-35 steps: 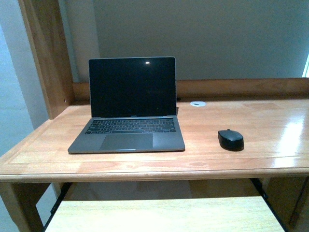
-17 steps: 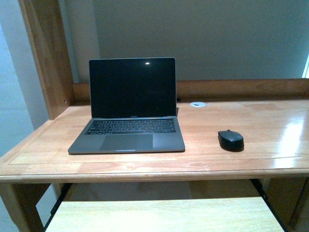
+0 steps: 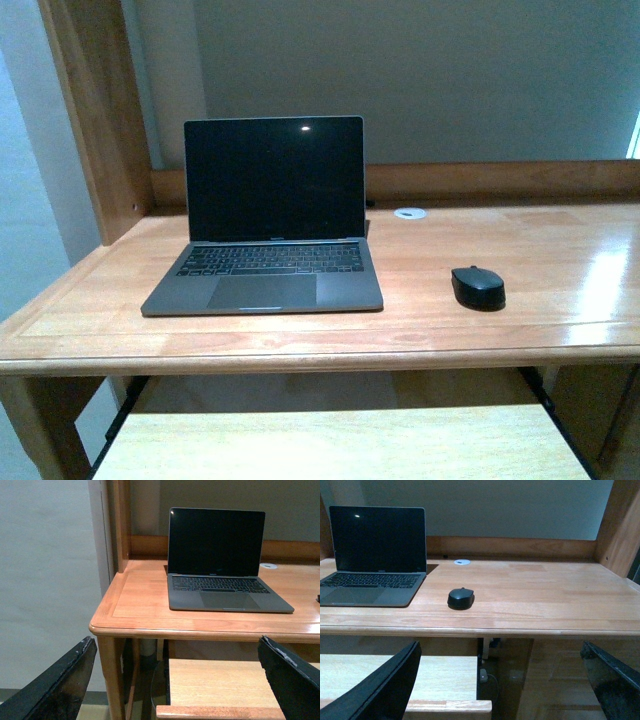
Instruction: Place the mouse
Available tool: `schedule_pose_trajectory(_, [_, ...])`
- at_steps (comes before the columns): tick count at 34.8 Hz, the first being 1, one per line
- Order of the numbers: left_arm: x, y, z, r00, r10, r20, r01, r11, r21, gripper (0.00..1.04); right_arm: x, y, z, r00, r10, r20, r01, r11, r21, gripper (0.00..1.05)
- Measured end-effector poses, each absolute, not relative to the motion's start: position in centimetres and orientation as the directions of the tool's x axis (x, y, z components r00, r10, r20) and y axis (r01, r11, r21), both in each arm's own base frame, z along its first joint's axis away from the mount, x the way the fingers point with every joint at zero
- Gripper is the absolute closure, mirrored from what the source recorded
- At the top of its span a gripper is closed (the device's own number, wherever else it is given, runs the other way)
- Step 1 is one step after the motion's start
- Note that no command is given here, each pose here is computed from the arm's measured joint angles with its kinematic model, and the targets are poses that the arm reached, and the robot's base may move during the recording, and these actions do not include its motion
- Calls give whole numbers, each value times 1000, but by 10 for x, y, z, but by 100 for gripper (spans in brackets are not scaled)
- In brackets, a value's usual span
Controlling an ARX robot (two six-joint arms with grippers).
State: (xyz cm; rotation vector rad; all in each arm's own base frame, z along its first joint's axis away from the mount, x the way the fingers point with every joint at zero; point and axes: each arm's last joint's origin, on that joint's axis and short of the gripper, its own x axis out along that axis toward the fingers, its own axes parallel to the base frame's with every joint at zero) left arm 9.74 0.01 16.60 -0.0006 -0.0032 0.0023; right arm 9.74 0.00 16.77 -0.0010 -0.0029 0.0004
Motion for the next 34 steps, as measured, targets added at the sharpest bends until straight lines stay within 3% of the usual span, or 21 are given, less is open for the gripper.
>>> schedule_pose_trajectory(34, [97,0,166,1000,2,3,-2,1000,-1,7,97,0,168,1000,0,3,0,1000,-1,7])
